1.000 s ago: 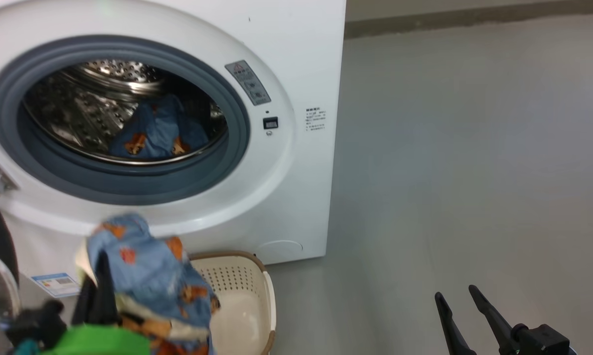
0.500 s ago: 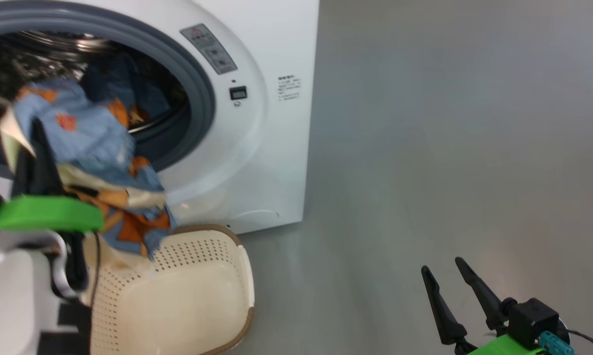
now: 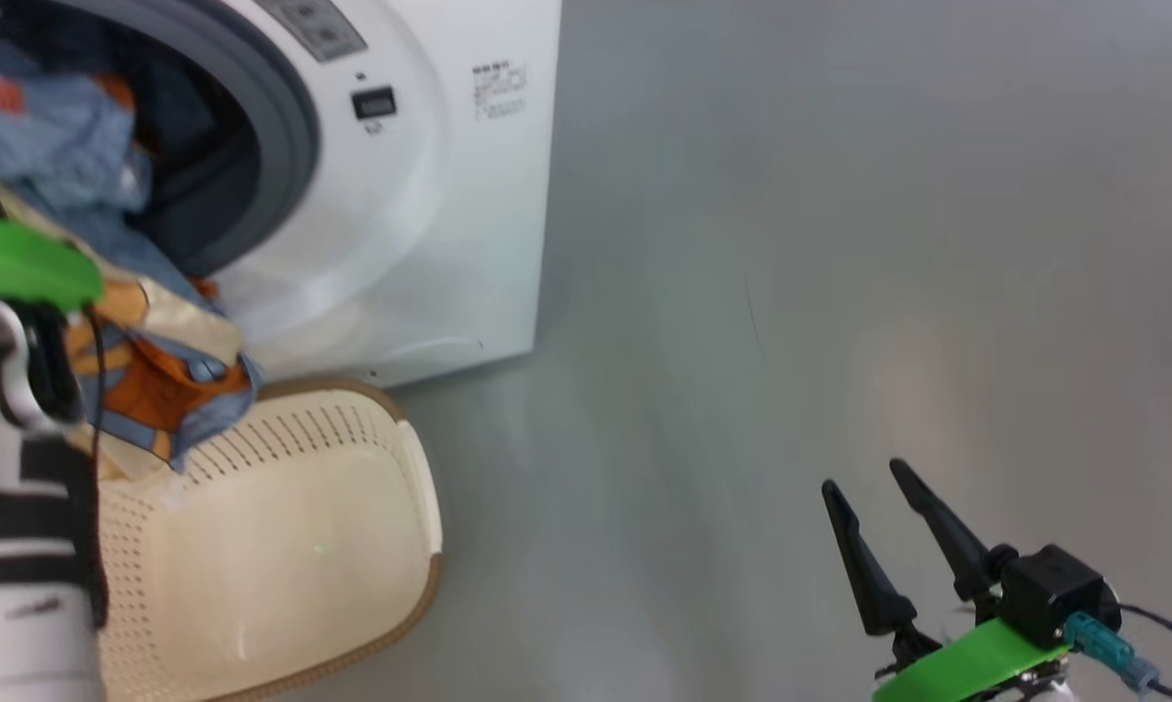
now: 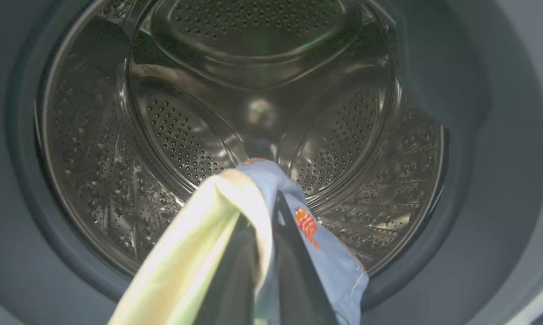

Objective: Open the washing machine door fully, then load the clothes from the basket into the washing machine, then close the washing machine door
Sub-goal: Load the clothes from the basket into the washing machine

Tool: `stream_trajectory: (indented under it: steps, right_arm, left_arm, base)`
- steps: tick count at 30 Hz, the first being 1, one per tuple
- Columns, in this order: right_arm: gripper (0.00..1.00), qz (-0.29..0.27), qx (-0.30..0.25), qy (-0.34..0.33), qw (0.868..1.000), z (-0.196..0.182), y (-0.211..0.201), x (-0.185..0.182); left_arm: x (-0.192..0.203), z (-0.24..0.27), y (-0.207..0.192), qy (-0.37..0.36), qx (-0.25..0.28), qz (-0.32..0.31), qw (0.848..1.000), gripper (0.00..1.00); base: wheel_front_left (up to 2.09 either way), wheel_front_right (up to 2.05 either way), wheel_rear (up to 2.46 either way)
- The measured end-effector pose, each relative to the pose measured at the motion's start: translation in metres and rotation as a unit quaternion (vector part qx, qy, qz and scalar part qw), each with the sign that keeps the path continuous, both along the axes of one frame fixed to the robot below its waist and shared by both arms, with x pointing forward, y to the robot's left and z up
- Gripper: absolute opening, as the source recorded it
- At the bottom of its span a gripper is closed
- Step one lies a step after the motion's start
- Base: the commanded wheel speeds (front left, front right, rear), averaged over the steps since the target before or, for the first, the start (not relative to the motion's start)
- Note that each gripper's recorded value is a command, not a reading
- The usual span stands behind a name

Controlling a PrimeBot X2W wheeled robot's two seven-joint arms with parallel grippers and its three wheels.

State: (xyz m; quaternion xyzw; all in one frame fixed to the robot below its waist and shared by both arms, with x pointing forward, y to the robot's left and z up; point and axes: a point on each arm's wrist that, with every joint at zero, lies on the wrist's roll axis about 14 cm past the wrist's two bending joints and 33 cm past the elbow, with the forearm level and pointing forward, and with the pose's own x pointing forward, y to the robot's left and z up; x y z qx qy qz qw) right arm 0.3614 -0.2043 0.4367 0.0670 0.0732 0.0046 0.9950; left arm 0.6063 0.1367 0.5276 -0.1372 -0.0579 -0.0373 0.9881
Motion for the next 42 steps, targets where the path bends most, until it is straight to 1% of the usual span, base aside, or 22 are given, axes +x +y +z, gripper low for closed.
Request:
stream_trajectory:
  steps: [5, 10, 16, 20, 23, 28, 36, 38, 42]
  right_arm:
    - [1.00, -0.004, -0.007, 0.010, 1.000, -0.009, -0.005, 0.013]
    - [1.00, -0.009, -0.011, 0.039, 0.999, -0.027, -0.010, 0.015]
    - [1.00, -0.023, -0.008, 0.073, 0.997, -0.049, -0.018, 0.012]
    - [1.00, -0.026, -0.008, 0.091, 0.996, -0.061, -0.019, 0.011]
    - [1.00, -0.028, -0.009, 0.100, 0.995, -0.068, -0.020, 0.011]
    - [1.00, -0.034, -0.009, 0.111, 0.993, -0.075, -0.023, 0.010]
    - [1.00, -0.035, -0.009, 0.123, 0.992, -0.083, -0.023, 0.009]
    - [1.00, -0.035, -0.009, 0.125, 0.991, -0.084, -0.023, 0.008]
    - [1.00, -0.035, -0.006, 0.124, 0.992, -0.084, -0.021, 0.008]
  left_arm:
    - [0.032, -0.020, -0.010, 0.018, 0.007, -0.008, 1.000, 0.00]
    - [0.059, -0.043, -0.003, 0.035, 0.018, -0.001, 0.999, 0.00]
    - [0.087, -0.052, -0.020, 0.026, 0.031, -0.023, 0.999, 0.00]
    - [0.102, -0.058, -0.018, 0.020, 0.033, -0.022, 0.999, 0.00]
    - [0.112, -0.051, -0.017, 0.000, 0.032, -0.019, 0.999, 0.00]
    - [0.122, -0.030, -0.020, -0.045, 0.034, -0.021, 0.998, 0.00]
    - [0.124, -0.003, -0.018, -0.103, 0.037, -0.012, 0.994, 0.00]
    - [0.124, -0.012, -0.022, -0.092, 0.050, -0.019, 0.994, 0.00]
    - [0.124, -0.043, -0.029, -0.039, 0.063, -0.027, 0.997, 0.00]
  base:
    - [0.00, 0.00, 0.00]
    - [0.00, 0.00, 0.00]
    - [0.00, 0.00, 0.00]
    - [0.00, 0.00, 0.00]
    - [0.00, 0.00, 0.00]
    - [0.00, 0.00, 0.00]
    - [0.00, 0.00, 0.00]
    - [0.00, 0.00, 0.00]
    - [0.00, 0.00, 0.00]
